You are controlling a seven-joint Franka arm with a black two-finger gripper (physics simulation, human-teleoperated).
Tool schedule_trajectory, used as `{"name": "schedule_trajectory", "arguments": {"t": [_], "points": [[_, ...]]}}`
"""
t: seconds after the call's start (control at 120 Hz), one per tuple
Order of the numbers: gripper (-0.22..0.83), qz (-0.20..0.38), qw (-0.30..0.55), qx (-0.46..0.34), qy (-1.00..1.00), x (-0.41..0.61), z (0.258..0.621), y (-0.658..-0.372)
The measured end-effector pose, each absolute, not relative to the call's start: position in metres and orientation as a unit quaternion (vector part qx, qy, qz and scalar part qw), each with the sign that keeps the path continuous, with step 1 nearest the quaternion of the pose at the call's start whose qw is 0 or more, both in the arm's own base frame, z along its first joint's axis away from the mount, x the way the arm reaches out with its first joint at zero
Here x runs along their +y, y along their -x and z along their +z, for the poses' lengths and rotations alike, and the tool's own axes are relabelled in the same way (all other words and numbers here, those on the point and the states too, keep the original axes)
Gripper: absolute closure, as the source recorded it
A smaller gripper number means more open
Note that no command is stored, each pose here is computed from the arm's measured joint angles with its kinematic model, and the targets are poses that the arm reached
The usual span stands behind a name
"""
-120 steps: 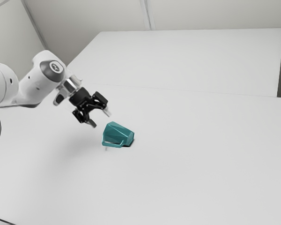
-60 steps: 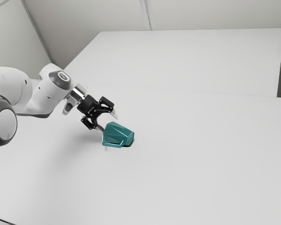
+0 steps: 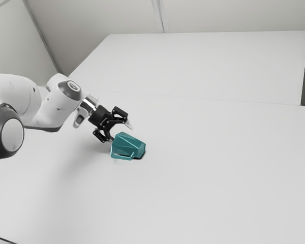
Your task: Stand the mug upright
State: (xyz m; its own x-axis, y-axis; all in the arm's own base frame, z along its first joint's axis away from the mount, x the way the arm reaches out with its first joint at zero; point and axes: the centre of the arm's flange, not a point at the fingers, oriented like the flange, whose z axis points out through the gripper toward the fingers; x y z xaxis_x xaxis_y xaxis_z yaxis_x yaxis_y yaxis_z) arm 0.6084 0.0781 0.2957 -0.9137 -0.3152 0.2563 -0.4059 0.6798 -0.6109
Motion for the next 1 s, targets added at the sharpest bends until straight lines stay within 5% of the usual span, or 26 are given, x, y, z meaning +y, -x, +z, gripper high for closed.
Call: {"name": "schedule_trajectory", "arguments": {"t": [0.133, 0.325, 0.467, 1.0], "points": [[0.03, 0.351, 0.067, -0.912, -0.201, 0.077, 0.291, -0.609], [0.45, 0.342, 0.061, -0.917, -0.196, 0.073, 0.291, -0.611], [0.66, 0.339, 0.052, -0.918, -0.198, 0.072, 0.293, -0.613], [0.78, 0.315, 0.020, -0.939, -0.140, 0.040, 0.340, -0.628]]}}
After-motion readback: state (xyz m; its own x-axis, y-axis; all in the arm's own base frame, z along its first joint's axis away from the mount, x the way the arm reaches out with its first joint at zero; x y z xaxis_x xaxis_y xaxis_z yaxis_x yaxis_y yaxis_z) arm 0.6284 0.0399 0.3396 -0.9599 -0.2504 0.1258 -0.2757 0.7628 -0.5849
